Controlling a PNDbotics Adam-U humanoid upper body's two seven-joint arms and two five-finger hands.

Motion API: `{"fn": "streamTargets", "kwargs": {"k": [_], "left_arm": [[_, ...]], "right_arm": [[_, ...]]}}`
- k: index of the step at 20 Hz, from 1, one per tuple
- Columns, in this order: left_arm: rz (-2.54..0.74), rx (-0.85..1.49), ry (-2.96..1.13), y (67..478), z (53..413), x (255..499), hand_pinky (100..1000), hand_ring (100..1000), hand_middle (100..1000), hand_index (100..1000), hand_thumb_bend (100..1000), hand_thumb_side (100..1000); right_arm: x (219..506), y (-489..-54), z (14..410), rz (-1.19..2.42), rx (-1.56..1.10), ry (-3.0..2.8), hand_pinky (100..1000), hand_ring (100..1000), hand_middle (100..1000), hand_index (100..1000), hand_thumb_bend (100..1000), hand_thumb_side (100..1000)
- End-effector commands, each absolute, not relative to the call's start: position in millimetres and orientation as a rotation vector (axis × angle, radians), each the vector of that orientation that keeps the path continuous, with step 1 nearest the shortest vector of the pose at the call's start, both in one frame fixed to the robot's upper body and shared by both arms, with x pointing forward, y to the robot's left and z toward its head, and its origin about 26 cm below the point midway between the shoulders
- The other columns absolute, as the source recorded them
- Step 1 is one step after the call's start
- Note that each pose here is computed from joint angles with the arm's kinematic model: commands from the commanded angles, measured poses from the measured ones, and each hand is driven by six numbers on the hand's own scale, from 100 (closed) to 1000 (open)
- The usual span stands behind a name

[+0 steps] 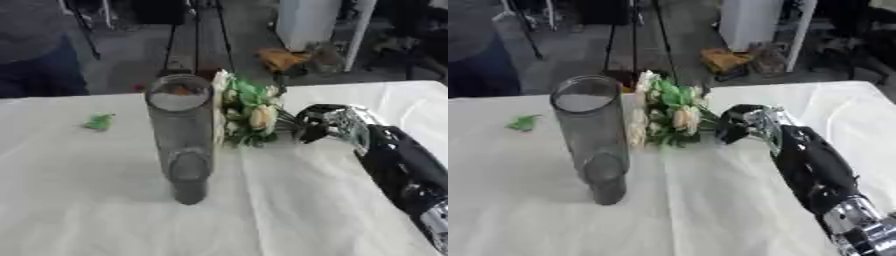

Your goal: Arrange flowers into the vase.

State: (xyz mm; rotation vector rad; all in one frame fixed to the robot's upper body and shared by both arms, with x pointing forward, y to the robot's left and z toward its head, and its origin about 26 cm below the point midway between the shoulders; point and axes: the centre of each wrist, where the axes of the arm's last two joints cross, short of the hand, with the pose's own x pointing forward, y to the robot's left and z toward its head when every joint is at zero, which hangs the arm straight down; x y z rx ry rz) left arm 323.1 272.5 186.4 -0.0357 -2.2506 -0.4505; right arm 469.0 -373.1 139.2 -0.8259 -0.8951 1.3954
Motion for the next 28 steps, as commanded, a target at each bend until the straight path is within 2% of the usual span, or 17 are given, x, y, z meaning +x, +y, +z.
{"fn": "streamTargets", "kwargs": {"k": [1,7,8,13,17,22,28], "left_arm": [[-0.465,-0.029,-2.279,274.1,196.3,323.3,567,497,648,703,1000,814],[-0.463,-0.031,-2.278,273.9,195.8,323.3,567,496,648,703,1000,814],[-0.462,-0.031,-2.277,273.9,195.7,323.3,567,496,648,703,1000,814],[-0.461,-0.034,-2.277,273.6,195.3,323.4,567,496,648,703,1000,814],[-0.461,-0.035,-2.277,273.5,195.3,323.4,567,497,648,704,1000,813],[-0.459,-0.036,-2.276,273.6,194.9,323.3,567,497,648,704,1000,813],[-0.458,-0.035,-2.276,273.8,194.9,323.4,567,496,648,704,1000,813]], "right_arm": [[468.9,-375.0,139.2,1.400,-0.853,-0.881,797,851,863,889,100,570],[468.7,-371.4,134.5,1.407,-0.918,-0.883,725,779,800,848,100,548],[468.6,-371.2,133.7,1.406,-0.933,-0.884,691,739,765,825,100,541],[467.5,-369.7,126.8,1.404,-1.011,-0.876,666,704,693,779,100,540],[466.4,-369.4,120.3,1.407,-1.042,-0.861,659,674,587,708,100,548],[465.2,-369.7,115.3,1.401,-1.069,-0.857,638,632,445,569,100,554],[464.3,-370.6,113.6,1.380,-1.109,-0.867,617,595,340,462,100,549]]}}
